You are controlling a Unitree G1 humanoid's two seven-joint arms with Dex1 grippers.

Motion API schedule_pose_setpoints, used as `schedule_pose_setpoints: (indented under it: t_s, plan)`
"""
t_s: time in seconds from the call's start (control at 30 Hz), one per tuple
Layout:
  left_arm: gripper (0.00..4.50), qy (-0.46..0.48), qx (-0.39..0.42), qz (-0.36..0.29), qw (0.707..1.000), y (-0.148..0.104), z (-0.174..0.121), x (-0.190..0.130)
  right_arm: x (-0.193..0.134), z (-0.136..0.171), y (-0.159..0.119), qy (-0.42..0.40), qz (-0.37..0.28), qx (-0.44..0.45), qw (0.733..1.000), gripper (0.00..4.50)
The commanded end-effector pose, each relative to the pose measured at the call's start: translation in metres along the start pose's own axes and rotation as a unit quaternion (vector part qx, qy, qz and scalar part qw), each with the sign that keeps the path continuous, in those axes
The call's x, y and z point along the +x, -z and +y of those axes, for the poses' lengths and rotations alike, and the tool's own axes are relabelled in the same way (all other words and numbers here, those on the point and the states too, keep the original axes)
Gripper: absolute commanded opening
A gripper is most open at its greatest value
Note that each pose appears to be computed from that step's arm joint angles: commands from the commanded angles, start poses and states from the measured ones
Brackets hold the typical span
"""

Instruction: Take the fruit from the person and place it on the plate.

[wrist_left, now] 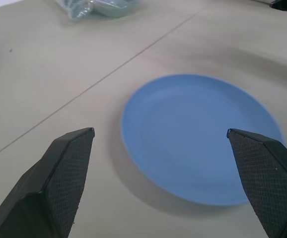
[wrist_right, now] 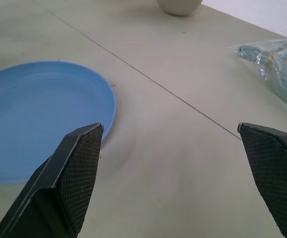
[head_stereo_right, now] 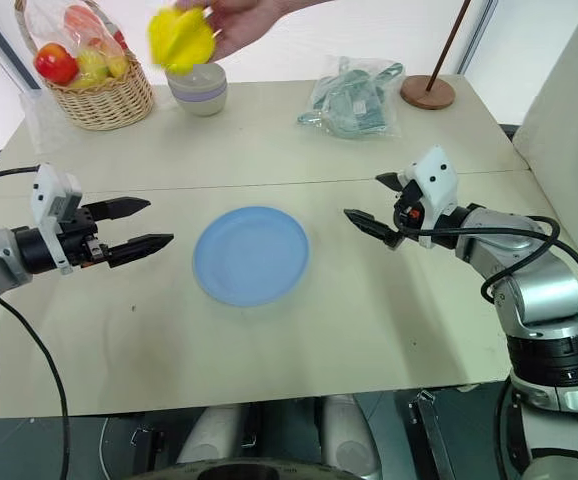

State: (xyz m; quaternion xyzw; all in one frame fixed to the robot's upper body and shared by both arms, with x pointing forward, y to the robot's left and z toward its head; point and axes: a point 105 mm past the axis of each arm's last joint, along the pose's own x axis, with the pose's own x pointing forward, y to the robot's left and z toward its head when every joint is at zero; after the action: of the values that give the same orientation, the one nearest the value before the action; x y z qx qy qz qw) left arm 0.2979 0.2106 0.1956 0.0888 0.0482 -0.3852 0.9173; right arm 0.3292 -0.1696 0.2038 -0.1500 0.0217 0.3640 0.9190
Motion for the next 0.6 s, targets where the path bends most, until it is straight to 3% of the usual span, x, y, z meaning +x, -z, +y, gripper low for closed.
schedule_pose_setpoints:
  t_s: [0.03, 0.2, 0.43, 0.6]
  plan:
    - [4.5, -0.077, 0.032, -0.09, 0.992, -0.032, 0.005, 0.006, 0.001, 0.0, -0.015, 0.001, -0.023, -0.019, 1.0, 4.42]
    - [4.5, -0.205, 0.001, -0.184, 0.961, -0.044, 0.013, 0.014, 0.002, 0.001, -0.015, -0.003, -0.024, -0.017, 1.0, 4.42]
    - [4.5, -0.32, 0.031, -0.23, 0.919, -0.053, 0.033, 0.007, 0.003, 0.001, -0.014, -0.005, -0.022, -0.017, 1.0, 4.42]
    - [4.5, -0.336, 0.058, -0.242, 0.908, -0.063, 0.041, 0.009, 0.003, 0.001, -0.015, -0.004, -0.023, -0.019, 1.0, 4.42]
